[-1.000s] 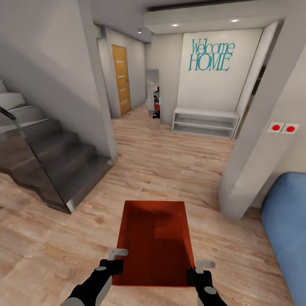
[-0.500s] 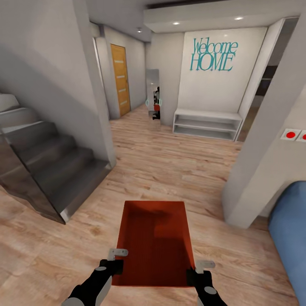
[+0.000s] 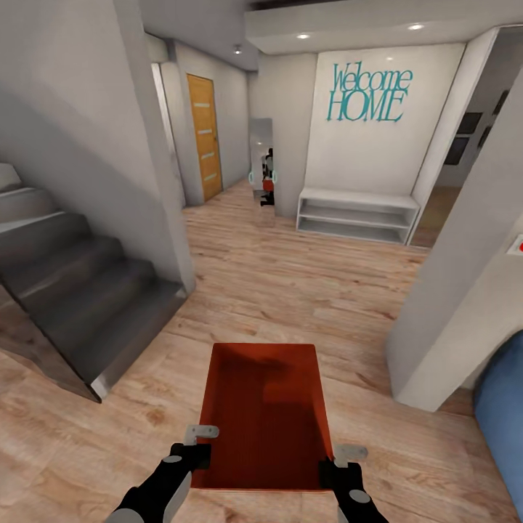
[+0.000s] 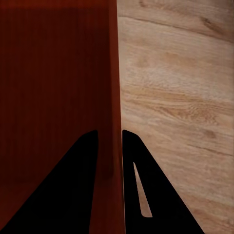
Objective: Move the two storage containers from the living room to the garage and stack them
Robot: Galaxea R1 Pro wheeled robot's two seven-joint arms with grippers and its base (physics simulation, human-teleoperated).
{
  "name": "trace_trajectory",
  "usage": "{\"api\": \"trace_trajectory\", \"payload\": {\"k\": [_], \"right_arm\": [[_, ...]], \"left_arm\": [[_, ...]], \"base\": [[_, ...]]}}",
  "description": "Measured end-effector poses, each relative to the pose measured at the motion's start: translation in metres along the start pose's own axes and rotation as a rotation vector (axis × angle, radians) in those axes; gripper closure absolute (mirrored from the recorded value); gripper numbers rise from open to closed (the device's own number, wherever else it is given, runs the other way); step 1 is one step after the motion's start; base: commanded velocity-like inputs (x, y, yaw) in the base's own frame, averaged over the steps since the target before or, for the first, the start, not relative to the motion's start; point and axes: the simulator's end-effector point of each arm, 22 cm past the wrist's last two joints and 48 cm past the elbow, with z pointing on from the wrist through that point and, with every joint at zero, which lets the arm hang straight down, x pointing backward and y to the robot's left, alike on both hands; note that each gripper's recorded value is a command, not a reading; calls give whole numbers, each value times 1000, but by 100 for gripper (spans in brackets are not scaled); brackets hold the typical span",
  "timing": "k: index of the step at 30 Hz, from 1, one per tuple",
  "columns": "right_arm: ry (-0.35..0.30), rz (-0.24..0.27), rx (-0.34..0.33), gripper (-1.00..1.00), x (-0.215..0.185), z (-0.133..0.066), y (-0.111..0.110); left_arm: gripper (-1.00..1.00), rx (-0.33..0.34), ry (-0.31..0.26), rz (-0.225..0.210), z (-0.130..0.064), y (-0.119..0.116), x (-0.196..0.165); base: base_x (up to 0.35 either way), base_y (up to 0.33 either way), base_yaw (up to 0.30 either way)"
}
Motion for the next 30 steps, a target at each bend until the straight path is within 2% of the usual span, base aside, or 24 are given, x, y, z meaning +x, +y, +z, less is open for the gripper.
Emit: {"api": "trace_trajectory", "payload": {"k": [30], "right_arm": [[1,0,-1,100,0,0,0]], "left_arm": [[100,-1,1,0,0,0,0]], "base": [[336,0,0]]}}
